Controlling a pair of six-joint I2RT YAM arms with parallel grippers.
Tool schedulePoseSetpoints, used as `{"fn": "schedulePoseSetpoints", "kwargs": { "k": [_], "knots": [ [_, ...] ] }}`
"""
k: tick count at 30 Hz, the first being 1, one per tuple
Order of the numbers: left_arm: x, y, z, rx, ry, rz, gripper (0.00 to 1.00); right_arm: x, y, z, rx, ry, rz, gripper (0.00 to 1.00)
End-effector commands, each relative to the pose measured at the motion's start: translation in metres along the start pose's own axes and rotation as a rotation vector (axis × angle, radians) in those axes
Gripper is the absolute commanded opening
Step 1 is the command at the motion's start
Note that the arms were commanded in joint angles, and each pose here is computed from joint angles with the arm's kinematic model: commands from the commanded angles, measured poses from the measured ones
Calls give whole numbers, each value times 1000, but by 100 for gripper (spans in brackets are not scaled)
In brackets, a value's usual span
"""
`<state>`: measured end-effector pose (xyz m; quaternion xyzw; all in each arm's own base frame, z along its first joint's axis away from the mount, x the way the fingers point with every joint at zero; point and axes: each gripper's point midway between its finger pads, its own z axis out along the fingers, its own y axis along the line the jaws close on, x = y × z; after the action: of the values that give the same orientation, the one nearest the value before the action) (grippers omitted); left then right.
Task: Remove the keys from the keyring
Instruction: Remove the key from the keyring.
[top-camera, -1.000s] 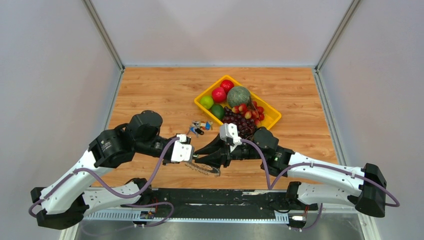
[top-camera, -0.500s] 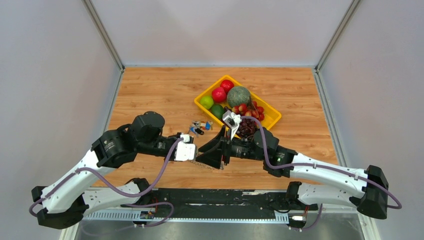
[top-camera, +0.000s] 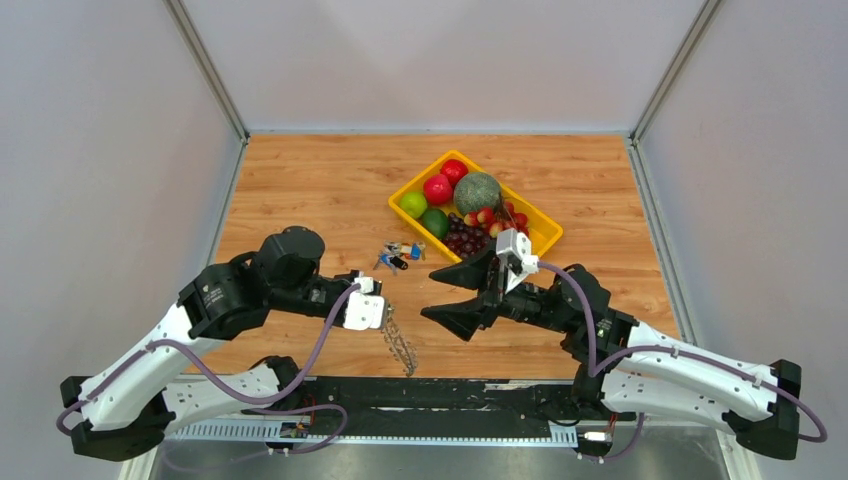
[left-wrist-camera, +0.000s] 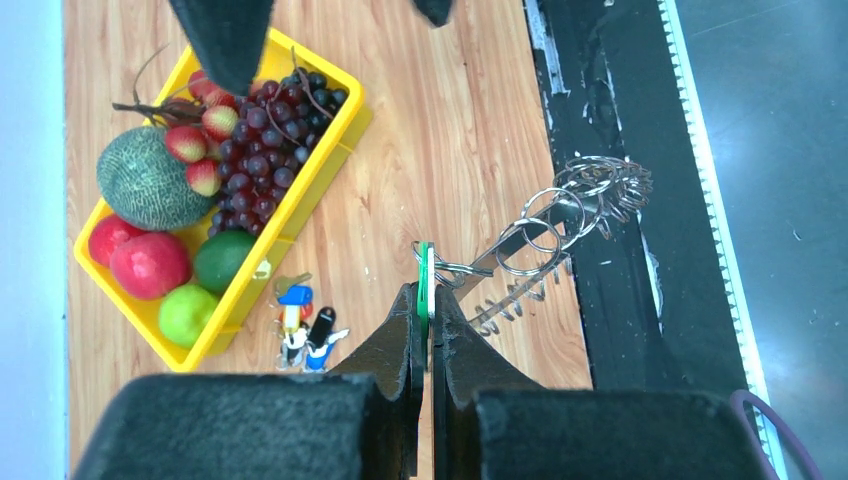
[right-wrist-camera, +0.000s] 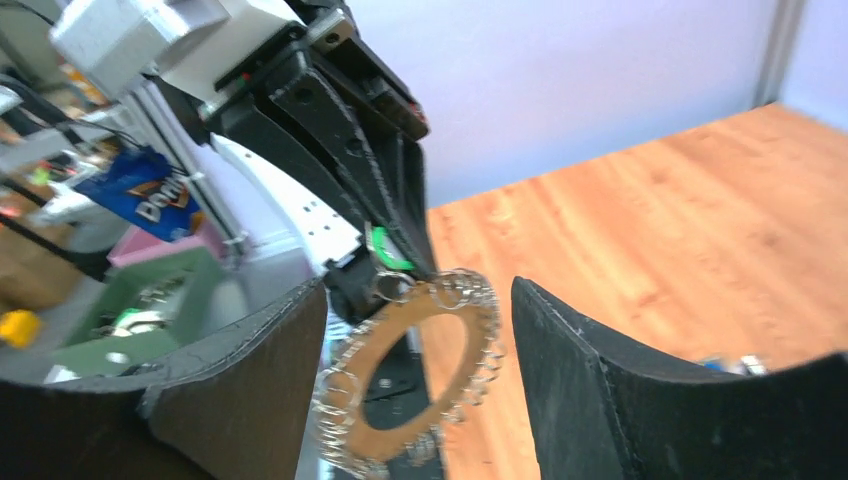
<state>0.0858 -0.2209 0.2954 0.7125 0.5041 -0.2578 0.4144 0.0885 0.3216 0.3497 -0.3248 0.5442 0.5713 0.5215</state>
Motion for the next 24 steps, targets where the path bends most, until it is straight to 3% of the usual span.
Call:
{"fn": "schedulePoseSetpoints", "kwargs": {
  "k": [1,5,9,24],
  "knots": [
    [-19,-3,-3,20,-90,71,0,2,-25,1,63,8,-284,70],
    [-21,-3,-4,21,-99,79,0,9,-23,12,24,54,-324,70],
    [-23,-3,-5,19,-103,84,0,13,-14,21,-33,74,-332,59],
    [-26,-3,-5,23,-114,86,0,17,14,36,-169,16,-355,40]
  ]
}}
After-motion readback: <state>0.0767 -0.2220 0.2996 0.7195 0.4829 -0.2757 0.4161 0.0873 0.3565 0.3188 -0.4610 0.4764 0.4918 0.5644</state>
